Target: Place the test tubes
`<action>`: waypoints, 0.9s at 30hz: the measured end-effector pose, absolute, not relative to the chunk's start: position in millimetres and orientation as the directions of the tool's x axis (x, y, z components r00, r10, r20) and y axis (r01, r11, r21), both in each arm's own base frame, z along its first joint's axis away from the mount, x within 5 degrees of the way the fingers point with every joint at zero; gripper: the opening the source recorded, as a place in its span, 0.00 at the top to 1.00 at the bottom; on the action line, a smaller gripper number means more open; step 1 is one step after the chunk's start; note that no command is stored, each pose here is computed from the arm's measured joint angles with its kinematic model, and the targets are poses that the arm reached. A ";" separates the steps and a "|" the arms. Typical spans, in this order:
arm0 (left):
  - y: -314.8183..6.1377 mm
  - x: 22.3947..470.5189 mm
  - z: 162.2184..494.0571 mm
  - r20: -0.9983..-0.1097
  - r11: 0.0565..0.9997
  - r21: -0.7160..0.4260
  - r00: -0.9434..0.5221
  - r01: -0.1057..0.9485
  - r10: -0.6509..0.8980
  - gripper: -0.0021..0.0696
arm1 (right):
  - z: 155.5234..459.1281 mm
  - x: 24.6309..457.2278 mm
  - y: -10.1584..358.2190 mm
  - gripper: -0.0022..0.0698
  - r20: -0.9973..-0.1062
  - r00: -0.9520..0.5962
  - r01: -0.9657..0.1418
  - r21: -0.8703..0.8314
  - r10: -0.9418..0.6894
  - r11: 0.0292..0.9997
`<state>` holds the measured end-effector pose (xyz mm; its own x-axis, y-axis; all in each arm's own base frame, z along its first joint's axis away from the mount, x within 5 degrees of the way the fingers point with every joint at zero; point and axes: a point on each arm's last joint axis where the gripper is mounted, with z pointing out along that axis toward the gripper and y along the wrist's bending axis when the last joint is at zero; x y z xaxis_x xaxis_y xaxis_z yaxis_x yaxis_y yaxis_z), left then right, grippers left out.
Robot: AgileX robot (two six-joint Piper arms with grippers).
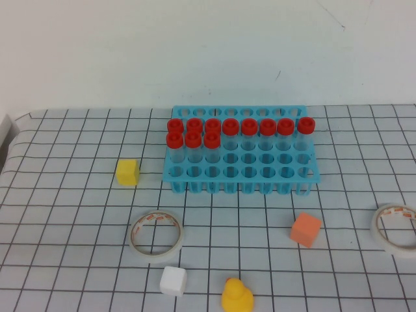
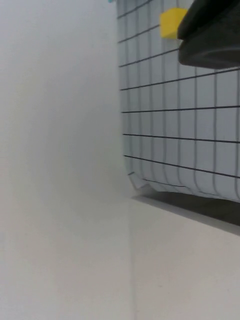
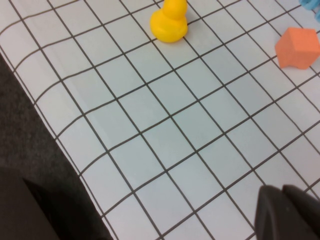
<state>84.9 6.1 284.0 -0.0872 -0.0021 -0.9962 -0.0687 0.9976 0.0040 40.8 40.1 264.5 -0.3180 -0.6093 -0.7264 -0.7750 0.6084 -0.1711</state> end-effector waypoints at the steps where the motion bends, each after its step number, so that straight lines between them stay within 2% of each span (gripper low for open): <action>1: 6.4 84.9 280.9 -0.994 0.997 0.009 -0.108 -0.072 0.001 0.97 | 264.5 40.8 40.1 0.97 -0.726 -0.318 -0.775 -0.171 -0.609 0.608; 8: 8.4 84.0 244.1 -0.960 0.996 0.029 -0.280 -0.089 0.003 0.97 | 264.5 40.8 40.1 0.97 -0.726 -0.318 -0.775 -0.171 -0.609 0.608; 18: 9.6 81.1 225.0 -0.927 0.994 0.049 -0.374 -0.095 0.009 0.97 | 264.5 40.8 40.1 0.97 -0.726 -0.318 -0.775 -0.171 -0.609 0.608; 27: 4.5 64.3 205.4 -0.961 0.997 0.073 -0.269 -0.021 0.064 0.97 | 264.5 40.8 40.1 0.97 -0.726 -0.318 -0.775 -0.171 -0.609 0.608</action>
